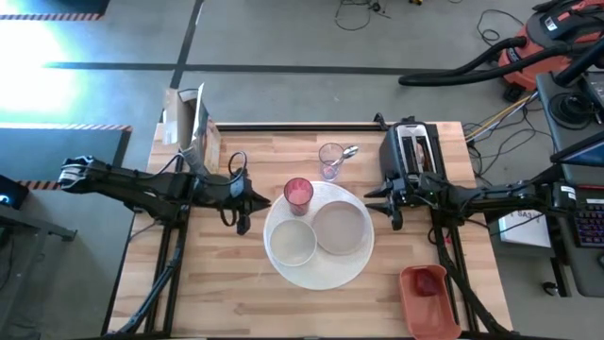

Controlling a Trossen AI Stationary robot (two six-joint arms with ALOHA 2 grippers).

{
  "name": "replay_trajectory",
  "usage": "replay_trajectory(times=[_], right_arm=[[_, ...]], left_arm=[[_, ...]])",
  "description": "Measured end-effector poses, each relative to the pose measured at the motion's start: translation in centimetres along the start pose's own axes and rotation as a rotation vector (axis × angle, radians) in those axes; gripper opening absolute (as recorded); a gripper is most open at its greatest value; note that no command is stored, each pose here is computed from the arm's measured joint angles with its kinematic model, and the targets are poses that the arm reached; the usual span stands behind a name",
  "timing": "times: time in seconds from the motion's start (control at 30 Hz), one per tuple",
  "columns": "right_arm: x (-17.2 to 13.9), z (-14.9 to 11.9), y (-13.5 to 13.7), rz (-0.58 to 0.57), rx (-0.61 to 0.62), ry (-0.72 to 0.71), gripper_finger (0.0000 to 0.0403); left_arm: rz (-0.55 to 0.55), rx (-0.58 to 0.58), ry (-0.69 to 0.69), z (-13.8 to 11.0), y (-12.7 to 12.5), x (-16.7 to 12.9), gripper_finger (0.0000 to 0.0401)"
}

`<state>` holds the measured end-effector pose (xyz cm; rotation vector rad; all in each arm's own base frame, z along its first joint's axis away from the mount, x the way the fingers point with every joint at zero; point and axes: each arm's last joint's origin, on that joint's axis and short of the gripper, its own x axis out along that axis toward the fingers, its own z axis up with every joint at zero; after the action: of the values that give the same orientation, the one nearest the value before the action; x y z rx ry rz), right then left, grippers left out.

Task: Arrange a breakfast setting
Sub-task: Pour the cereal from the blue cereal box into the white bowl

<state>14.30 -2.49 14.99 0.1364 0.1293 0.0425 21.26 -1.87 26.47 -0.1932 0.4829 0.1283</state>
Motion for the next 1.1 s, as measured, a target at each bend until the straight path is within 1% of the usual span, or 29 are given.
replay_trajectory(times=[0.07,0.23,0.33,0.4,0.53,0.6,0.7,0.8,0.87,1.0,1.1], right_arm=[[0.0,0.0,0.0,0.0,0.0,0.0,0.0139],[0.0,0.0,0.0,0.0,0.0,0.001,0.0139],[0.0,0.0,0.0,0.0,0.0,0.001,0.0139],[0.0,0.0,0.0,0.0,0.0,0.001,0.0139],[0.0,0.0,0.0,0.0,0.0,0.001,0.0139],[0.0,0.0,0.0,0.0,0.001,0.002,0.0139],[0.0,0.0,0.0,0.0,0.0,0.002,0.0139],[0.0,0.0,0.0,0.0,0.001,0.001,0.0139],[0.0,0.0,0.0,0.0,0.0,0.002,0.0139],[0.0,0.0,0.0,0.0,0.001,0.002,0.0139],[0.0,0.0,0.0,0.0,0.0,0.002,0.0139]], left_arm=[[0.015,-0.054,0.032,-0.3,0.1,0.1,0.003],[0.19,-0.232,0.126,-1.8,0.8,0.3,0.003],[0.241,-0.319,0.178,-2.5,0.9,0.7,0.003],[0.266,-0.356,0.215,-2.9,0.9,1.0,0.003],[0.287,-0.377,0.271,-3.2,1.0,1.1,0.003],[0.31,-0.41,0.301,-3.5,1.1,0.9,0.0032],[0.342,-0.478,0.29,-3.6,1.2,0.8,0.0043],[0.43,-0.548,0.262,-3.8,1.5,0.6,0.0069],[0.492,-0.601,0.275,-4.3,1.7,0.4,0.0095],[0.566,-0.692,0.308,-4.9,2.0,0.0,0.0162],[0.593,-0.743,0.336,-5.1,2.0,-0.3,0.0215]])
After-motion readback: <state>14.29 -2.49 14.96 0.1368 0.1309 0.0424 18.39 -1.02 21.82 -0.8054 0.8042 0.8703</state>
